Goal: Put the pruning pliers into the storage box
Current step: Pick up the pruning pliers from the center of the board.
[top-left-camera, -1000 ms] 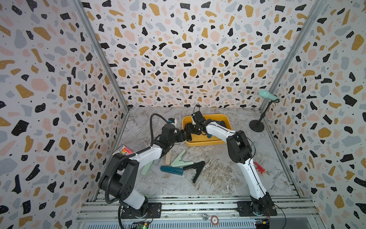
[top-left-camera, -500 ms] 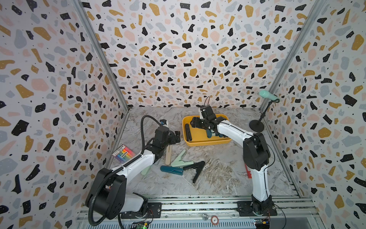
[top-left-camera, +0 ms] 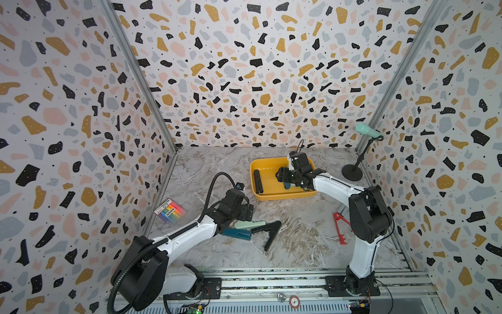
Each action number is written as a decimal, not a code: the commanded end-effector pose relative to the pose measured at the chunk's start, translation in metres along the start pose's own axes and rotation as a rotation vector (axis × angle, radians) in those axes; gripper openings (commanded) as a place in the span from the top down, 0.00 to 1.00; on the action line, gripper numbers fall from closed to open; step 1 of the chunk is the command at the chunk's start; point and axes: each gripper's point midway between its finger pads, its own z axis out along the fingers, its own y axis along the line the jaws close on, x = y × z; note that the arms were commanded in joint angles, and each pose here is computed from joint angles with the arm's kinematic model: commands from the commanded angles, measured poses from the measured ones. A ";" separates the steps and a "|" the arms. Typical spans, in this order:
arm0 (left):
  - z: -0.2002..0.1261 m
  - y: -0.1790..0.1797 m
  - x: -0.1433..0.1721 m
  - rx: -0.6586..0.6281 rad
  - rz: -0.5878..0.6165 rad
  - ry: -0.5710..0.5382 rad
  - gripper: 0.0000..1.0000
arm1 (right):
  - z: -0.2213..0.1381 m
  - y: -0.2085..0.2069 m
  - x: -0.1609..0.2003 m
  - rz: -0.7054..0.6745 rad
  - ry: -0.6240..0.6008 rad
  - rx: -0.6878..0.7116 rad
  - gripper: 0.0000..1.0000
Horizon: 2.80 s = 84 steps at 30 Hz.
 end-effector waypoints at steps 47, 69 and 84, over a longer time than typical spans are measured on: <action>-0.046 0.195 -0.004 -0.471 -0.578 -0.203 0.01 | -0.009 0.231 0.271 -1.263 0.304 -0.490 0.38; -0.048 0.194 -0.001 -0.470 -0.585 -0.205 0.01 | -0.011 0.168 0.282 -1.191 0.487 -0.384 0.42; -0.055 0.198 -0.004 -0.489 -0.599 -0.232 0.01 | -0.028 0.182 0.276 -1.154 0.460 -0.423 0.75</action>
